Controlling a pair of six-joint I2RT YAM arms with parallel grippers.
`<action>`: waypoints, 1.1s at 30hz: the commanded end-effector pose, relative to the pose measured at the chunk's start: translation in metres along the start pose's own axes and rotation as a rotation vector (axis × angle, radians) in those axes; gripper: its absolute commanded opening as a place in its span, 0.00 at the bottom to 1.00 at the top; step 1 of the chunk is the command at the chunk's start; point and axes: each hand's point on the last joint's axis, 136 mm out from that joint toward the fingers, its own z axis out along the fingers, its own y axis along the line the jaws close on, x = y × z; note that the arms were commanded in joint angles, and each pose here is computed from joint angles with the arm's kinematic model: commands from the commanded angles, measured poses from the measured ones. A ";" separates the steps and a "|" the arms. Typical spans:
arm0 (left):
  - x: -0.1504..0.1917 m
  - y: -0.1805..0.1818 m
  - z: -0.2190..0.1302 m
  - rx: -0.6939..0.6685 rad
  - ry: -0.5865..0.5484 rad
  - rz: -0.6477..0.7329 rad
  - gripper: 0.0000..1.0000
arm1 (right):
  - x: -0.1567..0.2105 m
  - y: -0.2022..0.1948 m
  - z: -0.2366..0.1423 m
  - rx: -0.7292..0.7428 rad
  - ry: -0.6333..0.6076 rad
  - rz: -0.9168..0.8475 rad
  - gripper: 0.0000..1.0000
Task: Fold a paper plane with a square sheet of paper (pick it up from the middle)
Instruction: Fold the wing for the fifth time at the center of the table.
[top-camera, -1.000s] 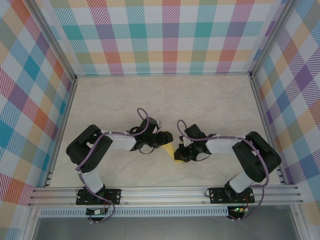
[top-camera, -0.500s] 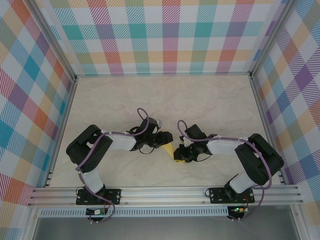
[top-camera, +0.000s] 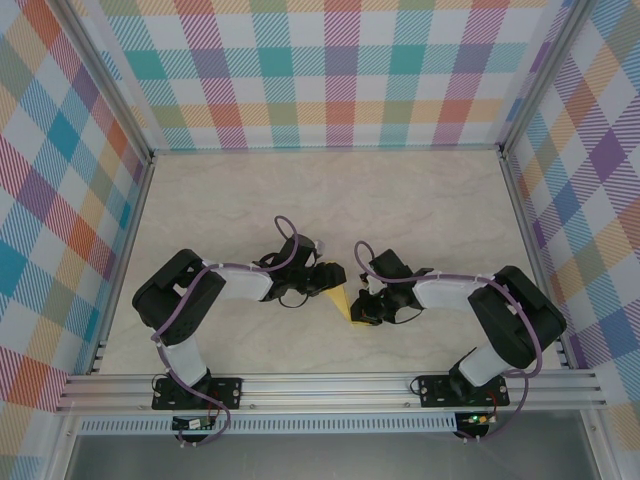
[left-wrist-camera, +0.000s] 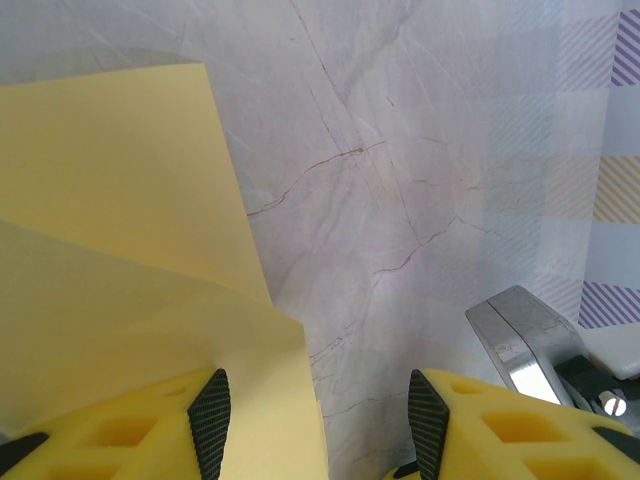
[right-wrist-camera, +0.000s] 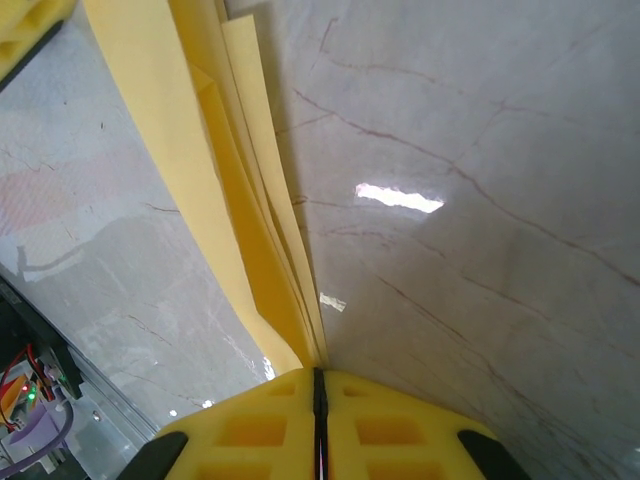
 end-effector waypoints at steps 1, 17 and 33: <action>0.030 0.027 0.012 -0.084 0.094 -0.021 0.52 | 0.020 -0.025 0.012 0.118 0.076 0.020 0.09; 0.032 0.033 0.012 -0.104 0.098 -0.025 0.52 | -0.011 0.042 -0.032 -0.038 -0.138 -0.075 0.11; 0.033 0.035 0.014 -0.112 0.105 -0.028 0.51 | -0.018 0.027 0.012 -0.069 -0.066 0.001 0.02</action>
